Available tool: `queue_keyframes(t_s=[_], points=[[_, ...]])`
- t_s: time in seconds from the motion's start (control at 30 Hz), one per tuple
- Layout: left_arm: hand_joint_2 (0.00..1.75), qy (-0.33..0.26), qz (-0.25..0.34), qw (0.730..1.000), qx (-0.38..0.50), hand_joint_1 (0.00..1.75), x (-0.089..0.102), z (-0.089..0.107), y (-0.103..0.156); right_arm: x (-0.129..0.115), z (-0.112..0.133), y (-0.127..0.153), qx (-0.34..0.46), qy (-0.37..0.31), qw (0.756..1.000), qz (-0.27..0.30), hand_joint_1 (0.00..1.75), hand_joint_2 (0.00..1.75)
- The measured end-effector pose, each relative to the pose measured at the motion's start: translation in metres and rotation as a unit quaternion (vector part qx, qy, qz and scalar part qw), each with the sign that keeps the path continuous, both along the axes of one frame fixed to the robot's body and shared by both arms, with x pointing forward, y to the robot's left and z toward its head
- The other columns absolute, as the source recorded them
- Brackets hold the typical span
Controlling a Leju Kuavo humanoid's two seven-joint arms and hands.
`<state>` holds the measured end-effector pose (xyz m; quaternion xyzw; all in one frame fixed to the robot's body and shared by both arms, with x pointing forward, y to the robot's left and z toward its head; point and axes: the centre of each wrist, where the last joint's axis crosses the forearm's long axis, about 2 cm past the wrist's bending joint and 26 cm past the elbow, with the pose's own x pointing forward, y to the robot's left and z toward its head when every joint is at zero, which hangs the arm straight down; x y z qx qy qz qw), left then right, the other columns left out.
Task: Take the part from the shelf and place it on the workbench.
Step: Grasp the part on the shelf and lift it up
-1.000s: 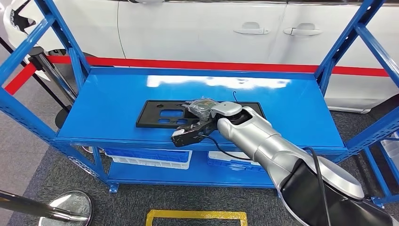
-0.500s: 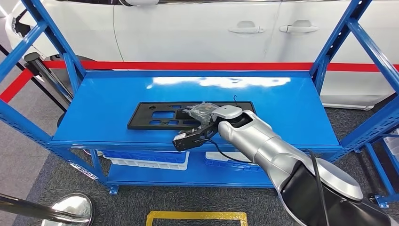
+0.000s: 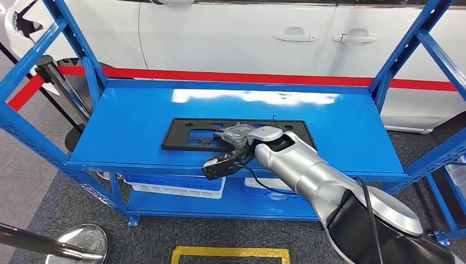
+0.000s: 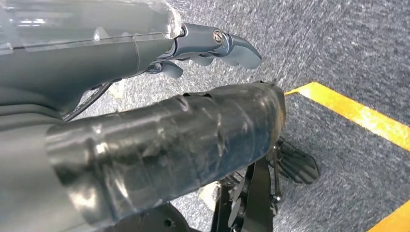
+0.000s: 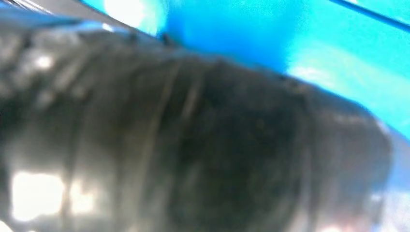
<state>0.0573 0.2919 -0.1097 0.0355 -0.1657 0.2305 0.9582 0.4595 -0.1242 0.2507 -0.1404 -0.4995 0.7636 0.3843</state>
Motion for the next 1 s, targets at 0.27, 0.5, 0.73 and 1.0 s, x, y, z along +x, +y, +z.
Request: queue_keyframes(t_s=[0.27,0.5,0.73,1.0], points=[[0.0,-0.001,0.0,1.0,0.0,0.0,0.0007,0.0001,-0.0001,0.0002,0.0023,0.0019,0.0,-0.001,1.0,0.002,0.0,1.31],[0.0,0.001,0.0,1.0,0.002,0.0,-0.0007,-0.0001,0.0015,-0.0032,-0.0037,0.0055,-0.008,0.003,1.0,0.007,0.68,1.75],[0.0,-0.001,-0.001,1.0,-0.001,0.0,0.0009,0.0001,-0.0004,-0.0029,-0.0026,0.0059,-0.018,0.001,1.0,0.017,1.62,1.75],[0.0,-0.002,-0.002,1.0,-0.001,0.0,0.0011,0.0001,-0.0003,-0.0035,-0.0036,0.0067,-0.026,0.003,0.999,0.025,1.61,1.75]])
